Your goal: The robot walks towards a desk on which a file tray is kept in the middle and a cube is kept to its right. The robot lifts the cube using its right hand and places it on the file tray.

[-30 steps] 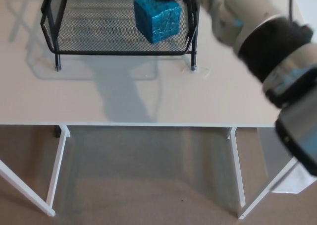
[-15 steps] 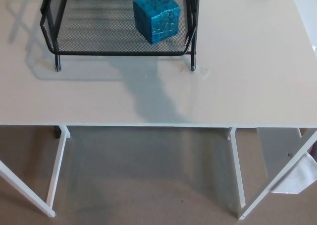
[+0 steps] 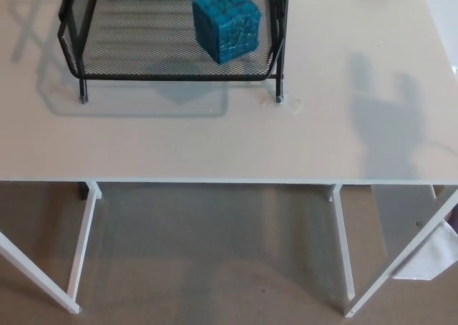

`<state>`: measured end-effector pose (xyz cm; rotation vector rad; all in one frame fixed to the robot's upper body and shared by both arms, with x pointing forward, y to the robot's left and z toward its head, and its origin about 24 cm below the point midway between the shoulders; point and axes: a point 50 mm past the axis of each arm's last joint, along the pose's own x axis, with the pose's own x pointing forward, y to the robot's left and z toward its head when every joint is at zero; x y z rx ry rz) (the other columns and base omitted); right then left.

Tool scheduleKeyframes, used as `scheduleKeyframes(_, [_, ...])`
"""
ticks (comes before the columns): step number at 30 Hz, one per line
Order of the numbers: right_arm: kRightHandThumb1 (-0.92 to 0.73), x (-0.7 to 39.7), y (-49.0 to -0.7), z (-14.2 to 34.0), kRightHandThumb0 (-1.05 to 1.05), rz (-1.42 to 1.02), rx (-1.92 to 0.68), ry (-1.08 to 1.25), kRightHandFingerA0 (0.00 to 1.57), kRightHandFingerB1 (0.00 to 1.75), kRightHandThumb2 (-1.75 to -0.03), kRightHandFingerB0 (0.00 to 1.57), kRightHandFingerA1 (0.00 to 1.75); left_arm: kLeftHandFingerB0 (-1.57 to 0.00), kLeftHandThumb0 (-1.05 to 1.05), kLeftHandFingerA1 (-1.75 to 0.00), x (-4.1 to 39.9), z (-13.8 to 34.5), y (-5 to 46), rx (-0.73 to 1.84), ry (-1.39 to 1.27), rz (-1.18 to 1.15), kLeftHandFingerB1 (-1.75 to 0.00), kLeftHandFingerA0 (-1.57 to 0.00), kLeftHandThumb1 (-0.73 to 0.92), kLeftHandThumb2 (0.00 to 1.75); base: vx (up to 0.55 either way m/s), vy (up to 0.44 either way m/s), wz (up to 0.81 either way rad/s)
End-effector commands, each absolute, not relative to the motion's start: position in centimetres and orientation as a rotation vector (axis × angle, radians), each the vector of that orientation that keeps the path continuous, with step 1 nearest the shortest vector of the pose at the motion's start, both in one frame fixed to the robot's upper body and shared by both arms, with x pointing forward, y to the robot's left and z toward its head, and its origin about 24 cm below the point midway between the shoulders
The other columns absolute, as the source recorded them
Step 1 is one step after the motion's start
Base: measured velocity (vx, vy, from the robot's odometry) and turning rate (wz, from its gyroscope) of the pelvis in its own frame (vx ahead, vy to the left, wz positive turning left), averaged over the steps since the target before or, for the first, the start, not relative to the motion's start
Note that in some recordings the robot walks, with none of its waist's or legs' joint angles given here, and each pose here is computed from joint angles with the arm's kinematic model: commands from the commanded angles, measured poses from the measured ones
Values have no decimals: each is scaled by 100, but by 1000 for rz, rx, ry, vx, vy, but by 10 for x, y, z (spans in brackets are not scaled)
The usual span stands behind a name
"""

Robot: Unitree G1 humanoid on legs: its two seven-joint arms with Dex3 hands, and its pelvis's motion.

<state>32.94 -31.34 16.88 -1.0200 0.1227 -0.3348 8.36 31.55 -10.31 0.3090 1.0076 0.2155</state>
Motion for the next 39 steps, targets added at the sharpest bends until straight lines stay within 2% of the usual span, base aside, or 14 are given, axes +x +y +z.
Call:
scheduleKeyframes(1, [-64,26,-461,53,-46,-1333,-656,312,0,25,-64,0,80,-39,-56,-67,69,-90,357,195,978,403,-51,-56,91,67,0,0,0])
scheduleKeyframes(10, [-64,-4,-465,41,-44,-1406,-534,475,0,60,-69,0,59,-38,-56,-72,58,-94,358,156,995,428,-54,-54,89,67,0,0,0])
scheduleKeyframes(11, [-73,-1,-464,36,-41,-1400,-552,494,15,68,-53,1,123,-35,-56,-68,57,-95,358,152,997,434,-49,-54,90,66,0,0,0])
scheduleKeyframes(15, [-78,-4,-457,15,-45,-1295,-484,669,21,66,-57,8,123,-30,-56,-65,57,-97,359,184,1017,425,-47,-53,89,66,0,0,0])
scheduleKeyframes(17, [-62,-13,-460,9,-59,-1241,-318,804,54,55,-93,10,98,-32,-55,-64,56,-96,360,212,1039,401,-48,-51,90,66,0,0,0])
scheduleKeyframes(18, [-62,-18,-458,6,-47,-1221,-146,851,55,40,-58,24,90,-28,-56,-64,56,-94,360,229,1059,365,-48,-45,92,67,0,0,0])
scheduleKeyframes(22, [-45,-21,-455,-9,-39,-1027,-15,953,22,36,-67,17,58,-19,-59,-63,55,-93,360,216,1090,320,-53,-30,75,100,0,0,0])
scheduleKeyframes(25, [-28,-21,-450,-7,-40,-815,-123,1066,1,41,-77,3,54,-11,-57,-60,54,-96,359,202,1109,293,-44,-13,92,69,0,0,0])
scheduleKeyframes(32, [-38,-15,-444,0,-67,-546,-294,1149,33,18,-79,0,57,-2,-63,-48,46,-91,361,232,1210,192,-43,0,68,103,0,0,0])
scheduleKeyframes(33, [-40,-13,-443,-2,-66,-542,-278,1153,34,17,-79,1,57,-3,-61,-54,46,-90,362,230,1219,219,-42,0,90,67,0,0,0])
scheduleKeyframes(34, [-40,-9,-442,-5,-65,-561,-258,1148,24,22,-78,2,55,0,-55,-56,46,-88,364,238,1225,249,-50,0,63,102,0,0,0])
scheduleKeyframes(36, [-40,-4,-439,-8,-64,-566,-237,1133,13,23,-75,4,53,-5,-55,-60,48,-85,367,235,1219,297,-42,-1,89,67,0,0,0])
scheduleKeyframes(37, [-40,-3,-438,-9,-64,-553,-231,1134,21,20,-77,2,58,0,-33,-57,48,-85,368,221,1211,316,-53,-4,71,118,0,0,0])
scheduleKeyframes(39, [-49,3,-436,-7,-63,-508,-247,1132,38,24,-56,0,55,-15,-57,-61,44,-84,375,200,1200,342,-46,-23,90,65,0,0,0])
